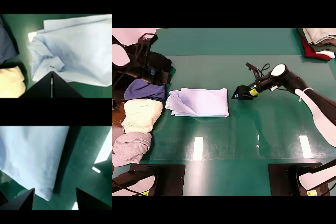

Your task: Fold the shirts.

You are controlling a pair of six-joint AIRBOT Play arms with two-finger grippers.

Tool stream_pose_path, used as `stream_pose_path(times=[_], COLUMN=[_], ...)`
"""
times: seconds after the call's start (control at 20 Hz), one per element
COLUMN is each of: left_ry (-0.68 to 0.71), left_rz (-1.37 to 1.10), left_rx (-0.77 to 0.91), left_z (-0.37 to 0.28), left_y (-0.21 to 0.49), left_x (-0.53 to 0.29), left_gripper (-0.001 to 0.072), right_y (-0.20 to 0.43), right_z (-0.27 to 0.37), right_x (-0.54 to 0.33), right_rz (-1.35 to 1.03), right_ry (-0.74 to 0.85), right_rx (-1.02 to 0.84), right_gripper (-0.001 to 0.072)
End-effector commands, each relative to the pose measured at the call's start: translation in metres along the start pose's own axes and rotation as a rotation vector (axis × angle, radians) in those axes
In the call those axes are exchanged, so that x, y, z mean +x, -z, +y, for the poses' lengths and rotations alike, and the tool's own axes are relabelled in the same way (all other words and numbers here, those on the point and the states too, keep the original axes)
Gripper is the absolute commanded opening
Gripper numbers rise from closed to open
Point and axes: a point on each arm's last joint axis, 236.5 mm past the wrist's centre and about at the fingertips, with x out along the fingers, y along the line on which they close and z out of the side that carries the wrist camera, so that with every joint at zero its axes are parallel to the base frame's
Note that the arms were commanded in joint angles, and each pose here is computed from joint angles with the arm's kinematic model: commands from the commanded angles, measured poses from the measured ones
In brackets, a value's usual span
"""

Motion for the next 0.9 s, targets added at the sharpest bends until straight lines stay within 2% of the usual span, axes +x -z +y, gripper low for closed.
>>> stream_pose_path(times=[0.0,0.5,0.75,0.85], left_ry=[0.019,0.026,0.026,0.026], left_rz=[0.014,0.034,0.057,0.057], left_rx=[-0.014,-0.013,-0.012,-0.012], left_z=[-0.004,-0.005,-0.006,-0.006], left_y=[0.005,0.010,0.015,0.015], left_x=[0.011,0.011,0.011,0.011], left_gripper=[0.0026,0.0026,0.0026,0.0026], right_y=[0.006,0.014,-0.004,-0.016], right_z=[-0.017,0.040,0.045,0.057], right_x=[0.016,0.091,0.108,0.106], right_rz=[-0.045,-0.037,-0.146,-0.185], right_ry=[-0.033,-0.208,-0.164,-0.166], right_rx=[0.138,0.170,0.132,0.088], right_gripper=[0.0608,0.0608,0.0605,0.0580])
